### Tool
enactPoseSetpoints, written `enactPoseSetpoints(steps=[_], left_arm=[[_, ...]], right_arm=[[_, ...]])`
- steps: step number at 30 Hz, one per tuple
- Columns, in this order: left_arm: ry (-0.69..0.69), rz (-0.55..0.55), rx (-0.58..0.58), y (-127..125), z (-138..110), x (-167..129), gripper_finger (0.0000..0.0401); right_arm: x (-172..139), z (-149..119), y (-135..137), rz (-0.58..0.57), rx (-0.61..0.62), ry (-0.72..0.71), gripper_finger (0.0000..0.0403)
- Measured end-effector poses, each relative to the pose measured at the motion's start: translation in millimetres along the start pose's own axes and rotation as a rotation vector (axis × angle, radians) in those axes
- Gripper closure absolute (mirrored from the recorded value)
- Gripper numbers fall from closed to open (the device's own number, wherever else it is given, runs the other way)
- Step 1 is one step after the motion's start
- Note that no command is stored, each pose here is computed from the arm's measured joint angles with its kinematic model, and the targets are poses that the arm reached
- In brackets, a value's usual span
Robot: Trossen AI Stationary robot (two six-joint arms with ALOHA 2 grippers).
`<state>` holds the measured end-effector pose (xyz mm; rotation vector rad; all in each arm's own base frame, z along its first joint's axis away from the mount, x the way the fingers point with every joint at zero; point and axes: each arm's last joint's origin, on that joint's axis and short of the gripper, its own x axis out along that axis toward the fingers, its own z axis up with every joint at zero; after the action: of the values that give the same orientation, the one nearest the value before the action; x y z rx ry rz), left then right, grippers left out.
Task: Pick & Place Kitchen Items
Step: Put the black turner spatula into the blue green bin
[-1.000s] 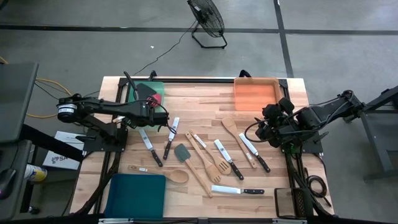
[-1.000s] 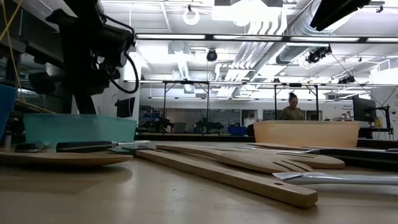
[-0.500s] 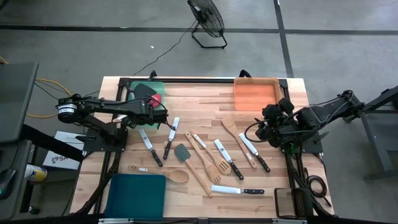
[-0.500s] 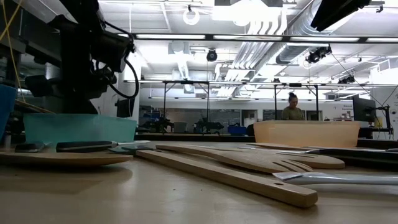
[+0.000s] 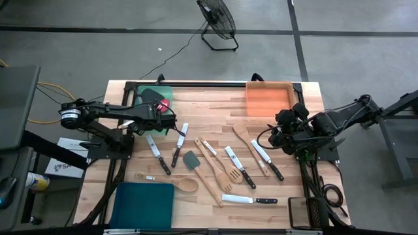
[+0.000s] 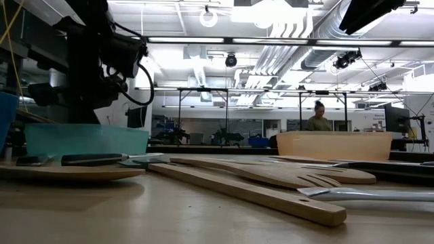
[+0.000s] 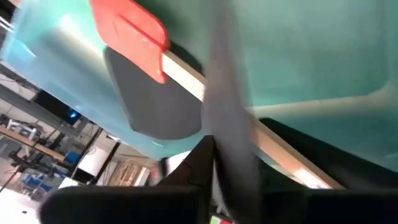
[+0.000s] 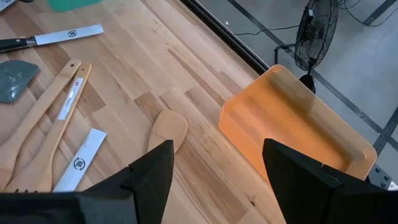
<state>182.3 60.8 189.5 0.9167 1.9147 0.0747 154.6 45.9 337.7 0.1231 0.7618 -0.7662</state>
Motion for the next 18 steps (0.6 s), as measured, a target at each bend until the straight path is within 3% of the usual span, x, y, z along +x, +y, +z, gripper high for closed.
enactPoseSetpoints(steps=[18], left_arm=[[-0.13, 0.041, 0.003, 3, 13, -21, 0.0398]], right_arm=[[0, 0, 0, 0.0, 0.0, 0.0, 0.0164]])
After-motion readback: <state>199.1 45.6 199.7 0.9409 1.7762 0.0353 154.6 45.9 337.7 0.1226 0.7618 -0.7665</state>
